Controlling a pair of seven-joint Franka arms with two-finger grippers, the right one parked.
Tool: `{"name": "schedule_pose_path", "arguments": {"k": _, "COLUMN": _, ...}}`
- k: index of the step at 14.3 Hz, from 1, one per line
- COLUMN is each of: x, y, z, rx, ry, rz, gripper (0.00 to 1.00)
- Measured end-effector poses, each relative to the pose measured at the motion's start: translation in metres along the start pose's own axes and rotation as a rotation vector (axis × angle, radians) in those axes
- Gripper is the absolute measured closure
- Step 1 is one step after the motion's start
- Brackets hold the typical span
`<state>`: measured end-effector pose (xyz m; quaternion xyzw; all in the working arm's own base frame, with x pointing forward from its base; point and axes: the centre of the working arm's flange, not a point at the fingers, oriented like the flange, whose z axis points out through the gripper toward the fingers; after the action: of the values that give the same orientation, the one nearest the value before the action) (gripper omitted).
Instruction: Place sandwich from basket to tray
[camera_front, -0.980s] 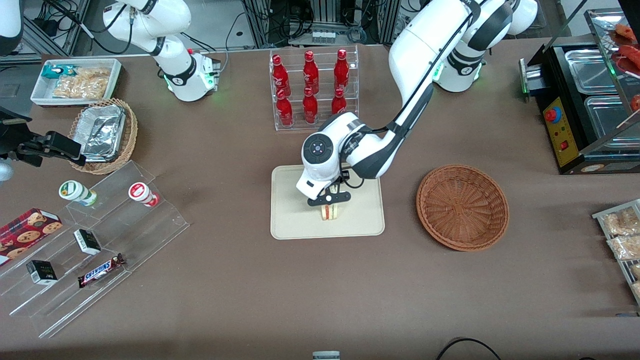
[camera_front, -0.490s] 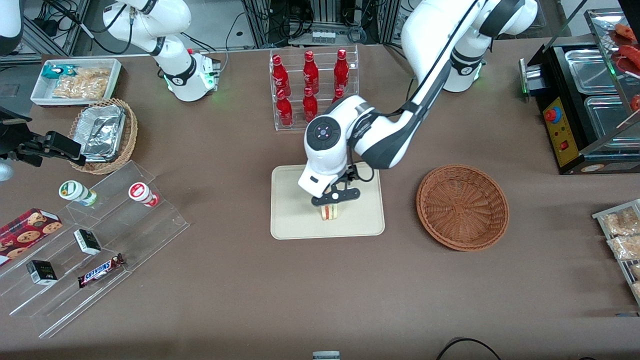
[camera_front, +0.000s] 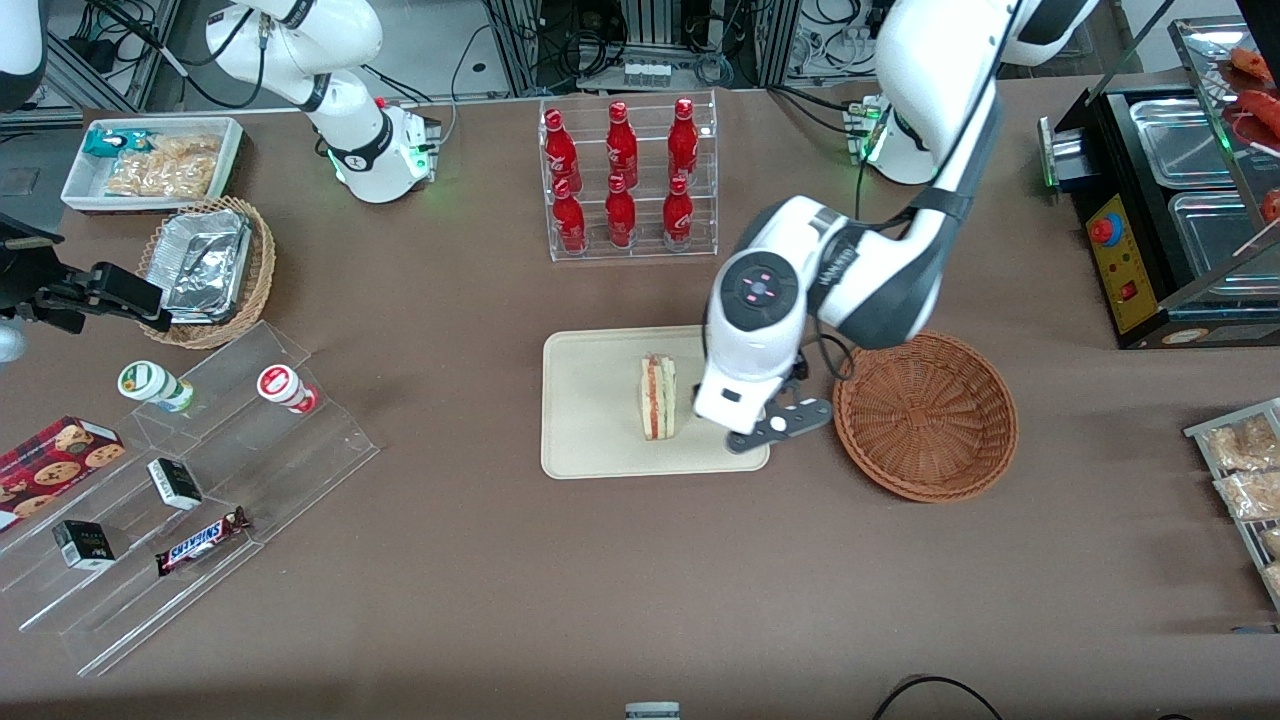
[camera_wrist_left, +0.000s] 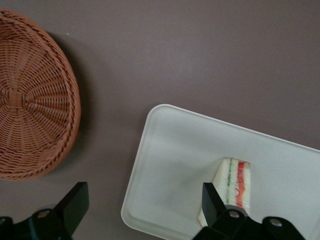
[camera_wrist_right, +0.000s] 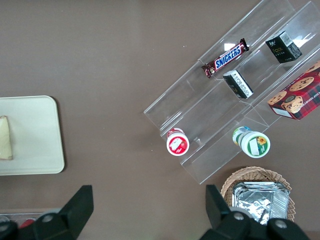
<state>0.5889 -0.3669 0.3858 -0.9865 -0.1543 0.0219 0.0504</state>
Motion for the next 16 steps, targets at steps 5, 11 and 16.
{"name": "schedule_pose_path", "arguments": {"k": 5, "x": 0.025, "y": -0.095, "z": -0.018, "rx": 0.024, "ry": -0.023, "rz": 0.083, "gripper": 0.0}}
{"name": "schedule_pose_path", "arguments": {"k": 11, "x": 0.031, "y": -0.237, "z": -0.075, "rx": 0.022, "ry": -0.087, "rz": 0.222, "gripper": 0.0}}
{"name": "schedule_pose_path", "arguments": {"k": 16, "x": 0.027, "y": -0.319, "z": -0.145, "rx": 0.006, "ry": -0.063, "rz": 0.324, "gripper": 0.0}}
